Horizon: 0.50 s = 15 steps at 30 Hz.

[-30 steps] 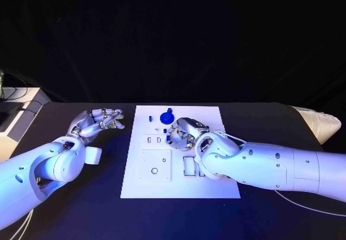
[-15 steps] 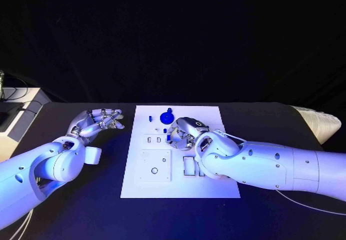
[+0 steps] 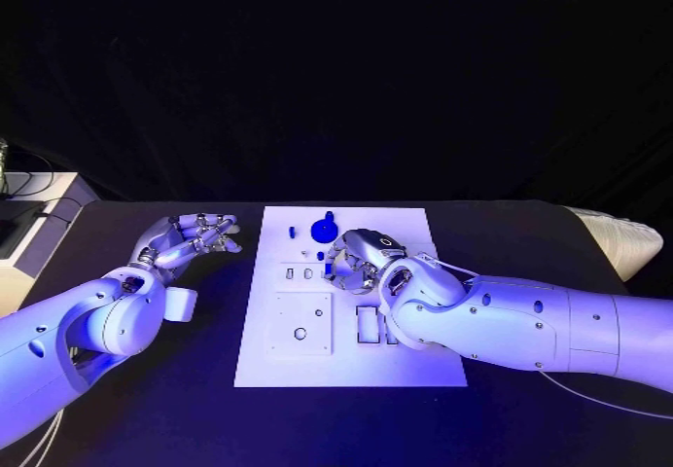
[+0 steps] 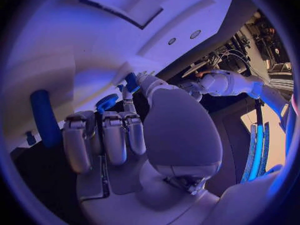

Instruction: Assemble the parts on the task board

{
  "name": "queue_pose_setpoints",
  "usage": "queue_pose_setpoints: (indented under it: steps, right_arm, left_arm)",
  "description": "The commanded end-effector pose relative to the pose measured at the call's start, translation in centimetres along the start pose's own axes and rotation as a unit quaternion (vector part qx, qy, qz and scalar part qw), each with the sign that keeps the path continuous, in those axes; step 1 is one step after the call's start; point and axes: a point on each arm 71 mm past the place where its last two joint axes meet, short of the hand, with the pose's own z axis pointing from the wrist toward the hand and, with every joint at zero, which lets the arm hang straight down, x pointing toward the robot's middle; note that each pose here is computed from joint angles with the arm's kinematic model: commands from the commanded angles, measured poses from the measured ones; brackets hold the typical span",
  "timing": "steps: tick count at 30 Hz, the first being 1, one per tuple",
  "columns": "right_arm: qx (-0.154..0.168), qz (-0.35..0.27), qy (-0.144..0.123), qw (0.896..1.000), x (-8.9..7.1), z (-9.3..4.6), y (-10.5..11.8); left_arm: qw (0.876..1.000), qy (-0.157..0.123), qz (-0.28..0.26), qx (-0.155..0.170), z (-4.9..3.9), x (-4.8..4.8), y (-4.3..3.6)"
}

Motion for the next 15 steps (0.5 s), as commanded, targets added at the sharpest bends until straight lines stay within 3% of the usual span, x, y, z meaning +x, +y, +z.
queue_pose_setpoints:
  steps: [1, 15]
  right_arm:
    - [-0.001, -0.009, 0.000, 1.000, 0.06, -0.02, 0.03]
    - [0.001, -0.013, 0.006, 1.000, 0.19, 0.09, -0.03]
  left_arm:
    - [1.000, 0.010, -0.003, 0.003, 0.03, 0.21, -0.06]
    - [1.000, 0.010, -0.003, 0.002, 0.03, 0.20, -0.01]
